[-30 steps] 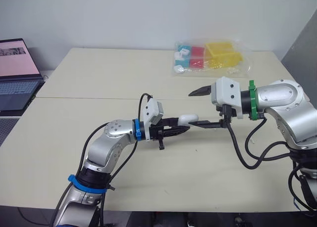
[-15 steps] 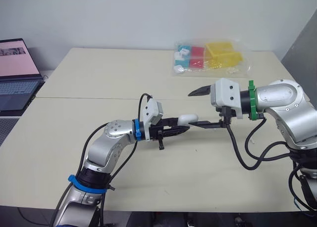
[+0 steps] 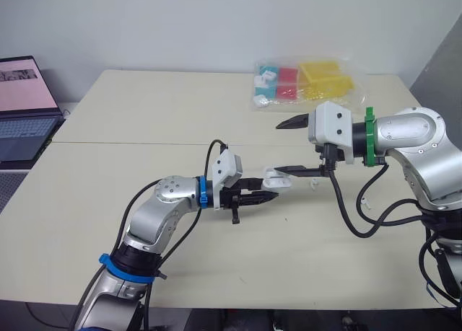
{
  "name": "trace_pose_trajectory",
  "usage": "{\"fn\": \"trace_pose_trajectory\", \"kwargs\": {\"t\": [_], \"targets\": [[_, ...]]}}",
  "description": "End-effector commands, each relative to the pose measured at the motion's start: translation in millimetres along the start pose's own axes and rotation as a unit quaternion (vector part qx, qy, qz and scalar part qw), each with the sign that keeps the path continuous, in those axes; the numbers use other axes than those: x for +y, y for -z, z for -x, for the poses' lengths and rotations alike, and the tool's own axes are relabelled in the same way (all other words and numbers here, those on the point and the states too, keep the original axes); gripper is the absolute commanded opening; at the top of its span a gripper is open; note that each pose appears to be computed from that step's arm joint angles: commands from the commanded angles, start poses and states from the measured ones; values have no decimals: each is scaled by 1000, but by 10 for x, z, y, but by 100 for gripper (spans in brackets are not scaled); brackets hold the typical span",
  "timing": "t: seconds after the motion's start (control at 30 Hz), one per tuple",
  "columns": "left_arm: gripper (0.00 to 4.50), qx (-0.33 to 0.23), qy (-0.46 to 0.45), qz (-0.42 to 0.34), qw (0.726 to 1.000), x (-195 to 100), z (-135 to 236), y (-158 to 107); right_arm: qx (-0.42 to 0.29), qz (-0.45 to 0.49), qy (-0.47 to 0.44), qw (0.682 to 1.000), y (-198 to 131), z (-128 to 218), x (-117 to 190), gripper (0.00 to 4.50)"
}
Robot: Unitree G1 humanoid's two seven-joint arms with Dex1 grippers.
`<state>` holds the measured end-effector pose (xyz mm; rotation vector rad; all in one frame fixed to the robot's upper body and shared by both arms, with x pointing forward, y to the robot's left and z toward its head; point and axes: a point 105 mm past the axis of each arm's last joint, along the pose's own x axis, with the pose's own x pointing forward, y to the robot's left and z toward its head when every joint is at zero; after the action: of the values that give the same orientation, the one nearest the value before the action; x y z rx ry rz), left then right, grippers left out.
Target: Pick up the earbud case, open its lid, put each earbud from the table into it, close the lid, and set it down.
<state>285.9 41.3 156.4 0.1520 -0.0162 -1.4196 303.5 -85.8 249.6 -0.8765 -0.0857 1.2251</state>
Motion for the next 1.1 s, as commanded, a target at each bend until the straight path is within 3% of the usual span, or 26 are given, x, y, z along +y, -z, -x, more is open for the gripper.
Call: {"fn": "trace_pose_trajectory", "kwargs": {"t": [0.03, 0.33, 0.6, 0.87, 1.1], "targets": [[78, -15, 14, -29, 999, -57, -25, -109, -9, 15, 20, 1000, -104, 77, -73, 432], [78, -11, -21, -38, 999, 59, 2, -71, -22, -31, 16, 999, -144, 250, -116, 432], [78, -41, -85, -60, 994, 206, 106, -112, 28, -127, 104, 986, 108, 730, -275, 432], [78, -38, -56, -71, 995, 102, 91, -100, 140, -215, 142, 956, 662, 1088, 56, 432], [78, -30, -23, -76, 996, -19, 42, -64, 205, -300, 191, 912, 1303, 1047, 374, 432]]}}
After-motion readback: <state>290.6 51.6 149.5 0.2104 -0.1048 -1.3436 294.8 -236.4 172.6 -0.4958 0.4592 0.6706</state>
